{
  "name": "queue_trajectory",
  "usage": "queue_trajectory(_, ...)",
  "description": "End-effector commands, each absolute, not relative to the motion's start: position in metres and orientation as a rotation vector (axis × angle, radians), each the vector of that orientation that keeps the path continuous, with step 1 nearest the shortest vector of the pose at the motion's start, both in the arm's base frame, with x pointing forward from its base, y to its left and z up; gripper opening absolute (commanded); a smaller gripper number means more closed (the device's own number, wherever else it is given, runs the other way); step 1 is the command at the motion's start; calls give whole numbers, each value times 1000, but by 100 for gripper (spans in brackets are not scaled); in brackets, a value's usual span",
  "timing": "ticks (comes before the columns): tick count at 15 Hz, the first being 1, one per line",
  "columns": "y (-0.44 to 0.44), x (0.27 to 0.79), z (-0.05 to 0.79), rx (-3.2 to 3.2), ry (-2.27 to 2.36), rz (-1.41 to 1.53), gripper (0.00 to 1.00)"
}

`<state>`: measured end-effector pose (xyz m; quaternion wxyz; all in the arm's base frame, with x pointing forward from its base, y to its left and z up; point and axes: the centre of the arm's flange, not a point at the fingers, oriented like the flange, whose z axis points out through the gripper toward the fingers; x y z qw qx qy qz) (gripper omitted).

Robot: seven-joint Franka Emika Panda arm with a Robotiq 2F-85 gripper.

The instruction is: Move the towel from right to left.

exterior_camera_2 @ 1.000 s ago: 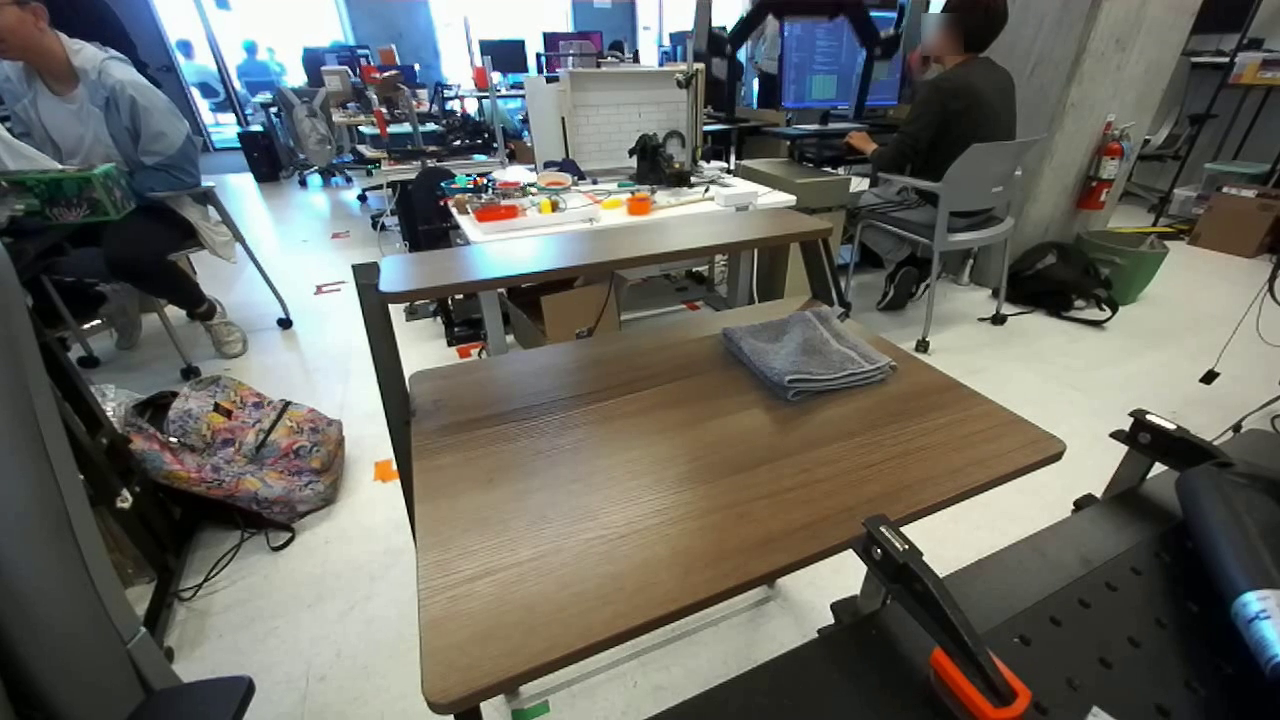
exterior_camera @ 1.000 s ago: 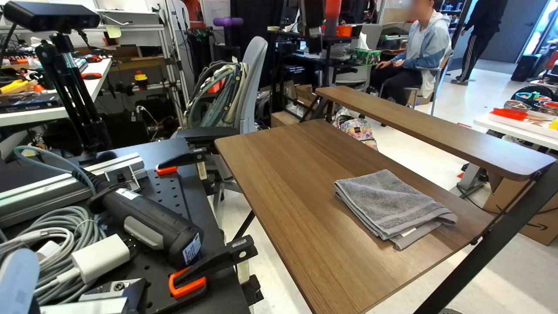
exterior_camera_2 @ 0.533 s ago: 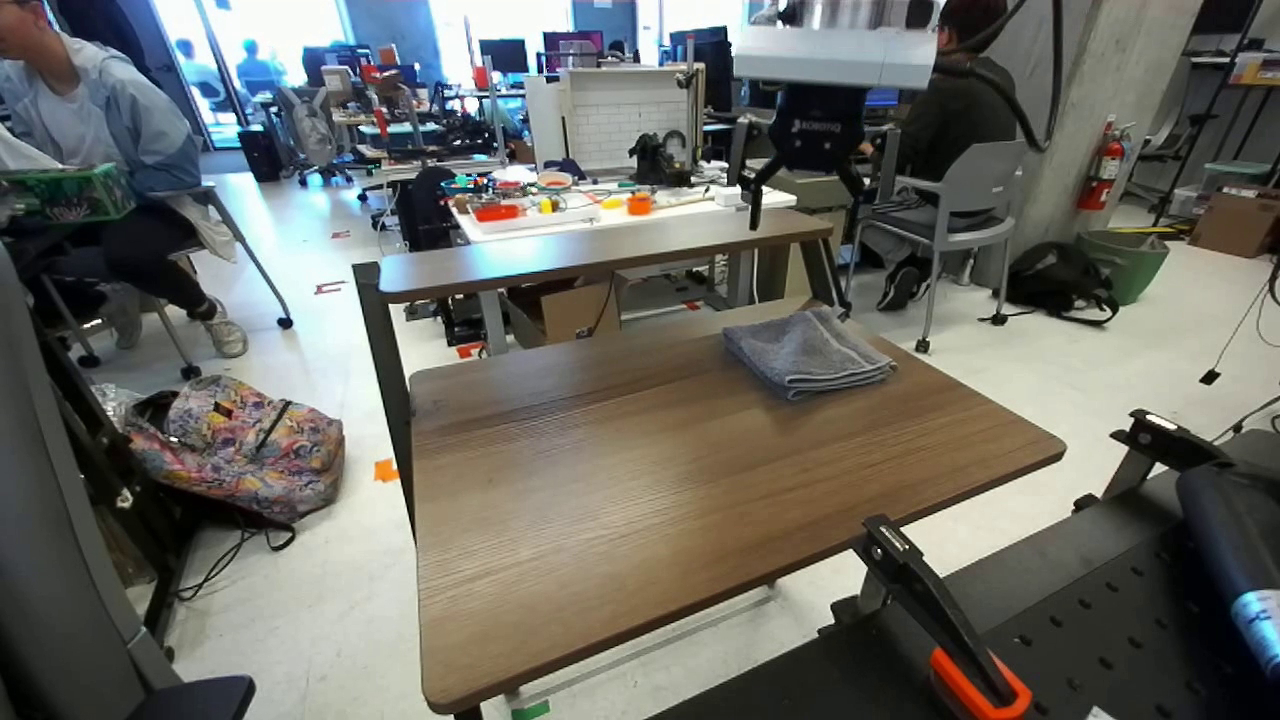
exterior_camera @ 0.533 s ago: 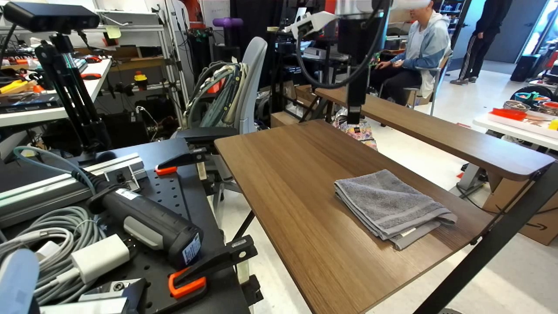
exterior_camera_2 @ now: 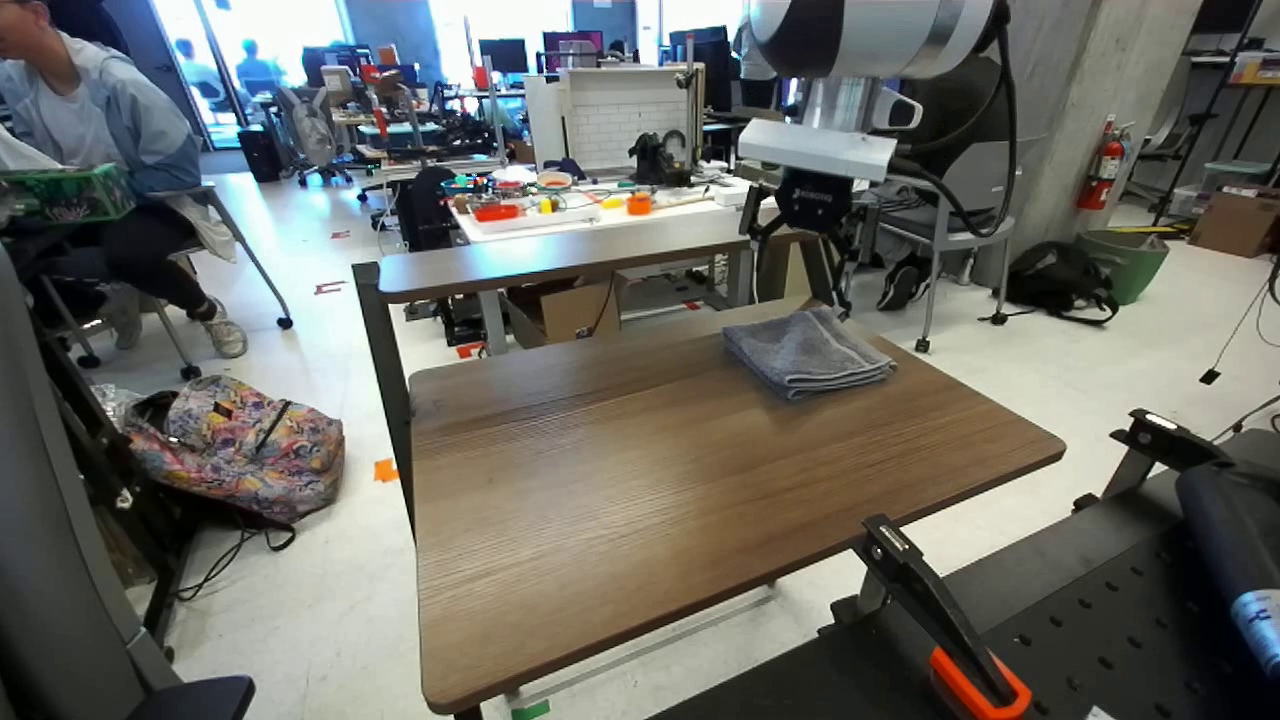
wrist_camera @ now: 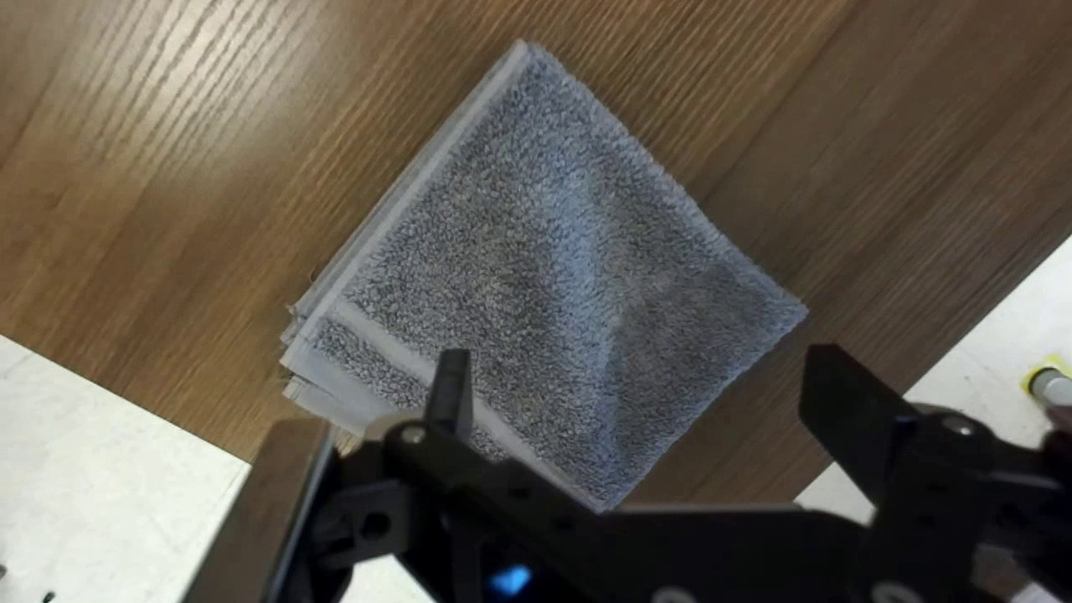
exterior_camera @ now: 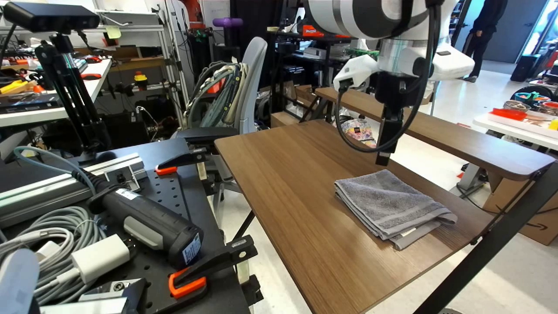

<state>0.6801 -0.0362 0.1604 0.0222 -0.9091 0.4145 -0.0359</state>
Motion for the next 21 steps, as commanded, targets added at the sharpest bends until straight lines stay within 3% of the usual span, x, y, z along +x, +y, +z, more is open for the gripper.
queue_trajectory(1, -54, 714, 127, -2794, 1338, -98, 100)
queue_trajectory(10, -55, 726, 66, -2828, 1341, -57, 100)
queue_trajectory(21, 14, 690, 32, -3015, 1091, 88, 100)
